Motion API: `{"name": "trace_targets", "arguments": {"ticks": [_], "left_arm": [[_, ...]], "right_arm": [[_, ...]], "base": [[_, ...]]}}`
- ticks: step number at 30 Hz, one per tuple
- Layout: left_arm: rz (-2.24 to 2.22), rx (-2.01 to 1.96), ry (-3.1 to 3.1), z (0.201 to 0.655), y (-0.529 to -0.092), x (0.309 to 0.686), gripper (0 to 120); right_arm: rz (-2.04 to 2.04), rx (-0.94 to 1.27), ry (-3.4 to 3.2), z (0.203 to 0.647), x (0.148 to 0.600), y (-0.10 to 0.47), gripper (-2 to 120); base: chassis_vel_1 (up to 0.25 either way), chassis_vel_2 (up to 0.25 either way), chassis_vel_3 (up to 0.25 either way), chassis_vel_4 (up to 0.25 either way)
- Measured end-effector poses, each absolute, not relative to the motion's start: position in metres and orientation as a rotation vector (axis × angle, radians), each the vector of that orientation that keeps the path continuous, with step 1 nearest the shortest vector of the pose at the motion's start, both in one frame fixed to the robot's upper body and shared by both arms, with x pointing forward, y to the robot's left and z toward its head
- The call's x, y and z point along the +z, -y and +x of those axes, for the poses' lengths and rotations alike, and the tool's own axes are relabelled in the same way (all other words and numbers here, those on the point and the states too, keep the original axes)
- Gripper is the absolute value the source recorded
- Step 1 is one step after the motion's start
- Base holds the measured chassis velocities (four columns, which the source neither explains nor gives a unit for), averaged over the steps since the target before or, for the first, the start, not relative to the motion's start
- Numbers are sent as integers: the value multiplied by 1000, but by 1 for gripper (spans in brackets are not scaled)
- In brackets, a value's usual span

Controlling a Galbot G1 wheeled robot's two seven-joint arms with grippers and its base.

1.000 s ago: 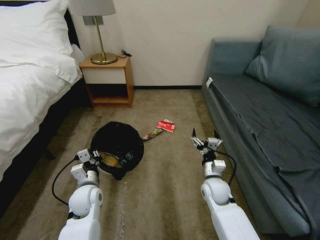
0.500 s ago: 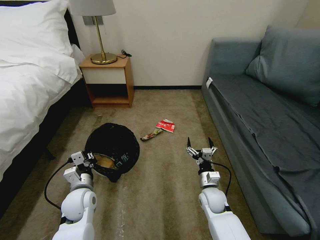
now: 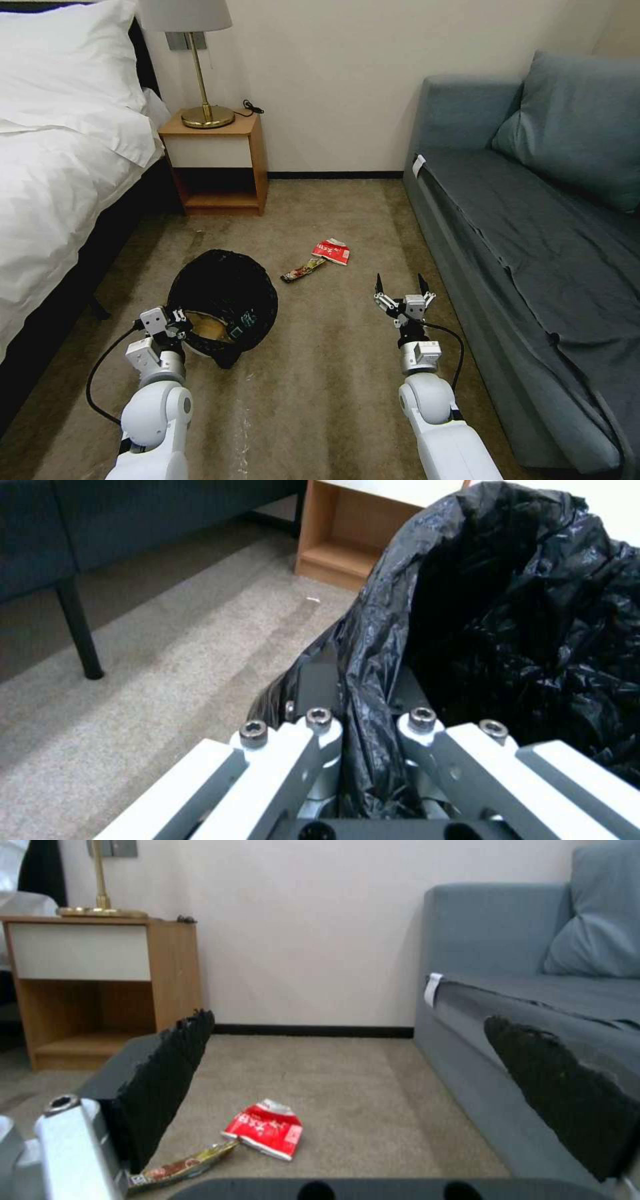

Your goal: Pick up the trash bin, then pick up the garbage on the floor and place it into the trash bin.

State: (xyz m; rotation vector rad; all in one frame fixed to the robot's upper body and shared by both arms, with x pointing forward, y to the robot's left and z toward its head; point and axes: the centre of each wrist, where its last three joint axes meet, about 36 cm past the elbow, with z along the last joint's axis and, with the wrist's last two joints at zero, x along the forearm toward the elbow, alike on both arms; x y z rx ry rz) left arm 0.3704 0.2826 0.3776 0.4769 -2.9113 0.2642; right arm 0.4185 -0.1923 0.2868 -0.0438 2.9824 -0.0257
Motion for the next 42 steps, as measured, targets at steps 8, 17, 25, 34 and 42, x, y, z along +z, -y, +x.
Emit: {"name": "trace_targets", "arguments": {"ticks": [8,17,25,34,42], "left_arm": [[483,257,2904,368,-281,373,4],[489,255,2905,369,-282,373,4],[515,251,2901,369,-286,373,4],[534,249,2896,367,-290,372,4],[535,248,2893,365,-289,371,4]], "right_arm": [[-57,-28,-2989,418,284,193,100],[-63,-32,-2995,417,279,195,100],[-78,-35,-2997,417,277,195,100],[-97,-33,-2993,417,276,193,100],[-100,-34,-2993,415,275,194,100]], "base": [[-101,106,107,-98],[-91,90,92,-96],[-69,83,77,-73],[-114,103,103,-110],[-114,123,113,-116]]}}
